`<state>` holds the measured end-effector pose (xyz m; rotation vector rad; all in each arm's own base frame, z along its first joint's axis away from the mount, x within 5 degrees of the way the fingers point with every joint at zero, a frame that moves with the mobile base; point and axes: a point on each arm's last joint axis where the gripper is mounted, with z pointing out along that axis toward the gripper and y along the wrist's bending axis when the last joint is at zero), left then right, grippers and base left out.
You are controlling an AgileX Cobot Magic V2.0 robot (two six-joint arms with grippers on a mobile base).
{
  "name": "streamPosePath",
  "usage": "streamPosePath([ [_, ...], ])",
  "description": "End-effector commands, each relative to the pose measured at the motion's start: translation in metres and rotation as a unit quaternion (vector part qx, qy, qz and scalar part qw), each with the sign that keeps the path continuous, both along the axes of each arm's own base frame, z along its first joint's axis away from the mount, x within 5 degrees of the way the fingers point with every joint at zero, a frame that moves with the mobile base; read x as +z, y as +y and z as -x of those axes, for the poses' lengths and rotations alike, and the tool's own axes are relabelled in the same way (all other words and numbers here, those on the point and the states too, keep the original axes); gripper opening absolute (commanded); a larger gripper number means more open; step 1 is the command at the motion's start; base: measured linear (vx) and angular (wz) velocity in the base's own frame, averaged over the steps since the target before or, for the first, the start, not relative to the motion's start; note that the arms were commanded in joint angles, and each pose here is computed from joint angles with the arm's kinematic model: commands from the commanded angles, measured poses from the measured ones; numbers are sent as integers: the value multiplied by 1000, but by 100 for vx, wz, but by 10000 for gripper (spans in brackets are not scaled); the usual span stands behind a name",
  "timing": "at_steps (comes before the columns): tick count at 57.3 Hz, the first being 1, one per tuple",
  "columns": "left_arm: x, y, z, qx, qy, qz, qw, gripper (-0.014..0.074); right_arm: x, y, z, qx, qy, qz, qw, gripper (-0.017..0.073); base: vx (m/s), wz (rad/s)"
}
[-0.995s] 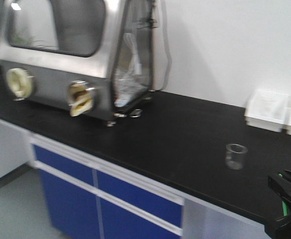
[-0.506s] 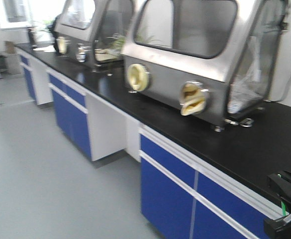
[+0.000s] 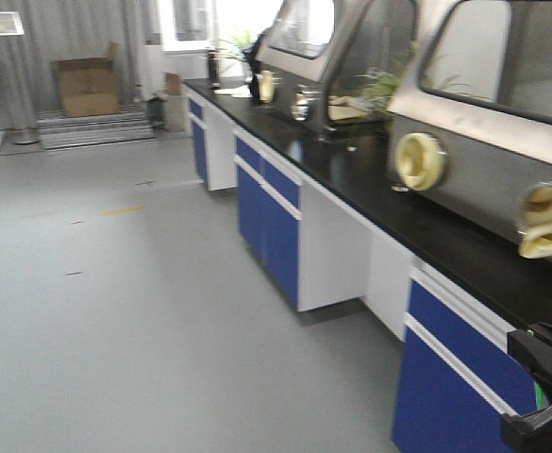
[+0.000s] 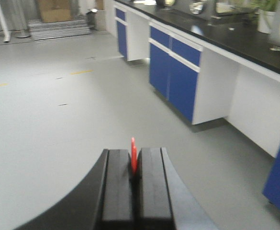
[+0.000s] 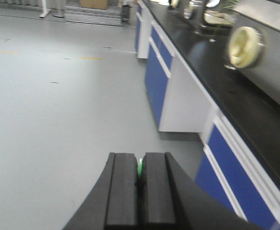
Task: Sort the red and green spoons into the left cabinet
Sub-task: 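Drive the base away from the bench toward the grey cabinet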
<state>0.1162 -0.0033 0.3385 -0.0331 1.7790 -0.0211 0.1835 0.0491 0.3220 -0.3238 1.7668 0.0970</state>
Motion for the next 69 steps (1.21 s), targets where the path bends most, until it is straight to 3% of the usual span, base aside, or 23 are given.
streamPosePath([
  [1, 16, -3, 0, -15, -48, 7, 999, 65, 18, 3, 1, 16, -51, -14, 998, -6, 19, 52],
  [69, 16, -3, 0, -15, -48, 7, 999, 65, 18, 3, 1, 16, -51, -14, 998, -6, 34, 36],
])
